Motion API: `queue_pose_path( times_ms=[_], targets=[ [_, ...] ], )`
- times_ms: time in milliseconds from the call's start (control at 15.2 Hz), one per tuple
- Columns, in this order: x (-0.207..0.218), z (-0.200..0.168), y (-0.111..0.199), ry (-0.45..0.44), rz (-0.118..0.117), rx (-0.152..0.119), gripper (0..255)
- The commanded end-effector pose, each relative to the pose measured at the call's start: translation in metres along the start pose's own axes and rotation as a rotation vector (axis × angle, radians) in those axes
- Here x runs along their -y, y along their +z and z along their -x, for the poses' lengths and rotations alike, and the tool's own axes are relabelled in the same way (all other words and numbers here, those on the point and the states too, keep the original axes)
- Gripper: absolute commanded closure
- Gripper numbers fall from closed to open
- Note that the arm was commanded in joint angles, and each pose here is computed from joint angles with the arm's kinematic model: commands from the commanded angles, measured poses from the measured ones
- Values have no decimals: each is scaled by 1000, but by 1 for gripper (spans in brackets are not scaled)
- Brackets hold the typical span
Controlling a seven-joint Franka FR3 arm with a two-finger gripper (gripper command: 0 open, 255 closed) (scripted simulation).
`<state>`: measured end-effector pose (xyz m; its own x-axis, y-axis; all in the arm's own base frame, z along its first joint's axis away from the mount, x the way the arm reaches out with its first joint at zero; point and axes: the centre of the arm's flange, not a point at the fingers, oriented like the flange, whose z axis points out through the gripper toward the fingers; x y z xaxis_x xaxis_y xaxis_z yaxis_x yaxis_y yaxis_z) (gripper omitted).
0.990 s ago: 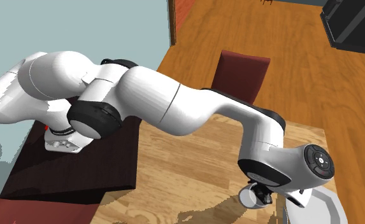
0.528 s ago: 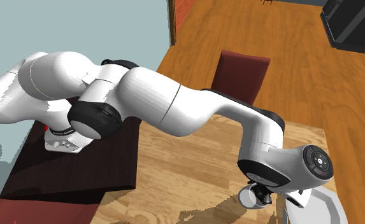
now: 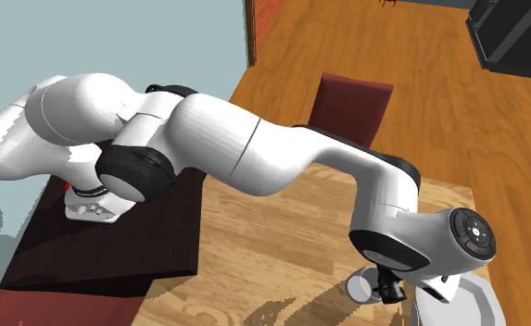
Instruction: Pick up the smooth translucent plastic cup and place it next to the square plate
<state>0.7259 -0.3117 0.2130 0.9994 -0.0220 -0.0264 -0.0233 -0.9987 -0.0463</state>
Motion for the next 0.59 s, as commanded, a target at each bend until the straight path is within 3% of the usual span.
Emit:
queue_pose_path(
  times_ms=[0, 528],
  targets=[
    [1, 1, -23, 0, -1, 1, 0],
    [1, 1, -33, 0, -1, 1, 0]
  ],
)
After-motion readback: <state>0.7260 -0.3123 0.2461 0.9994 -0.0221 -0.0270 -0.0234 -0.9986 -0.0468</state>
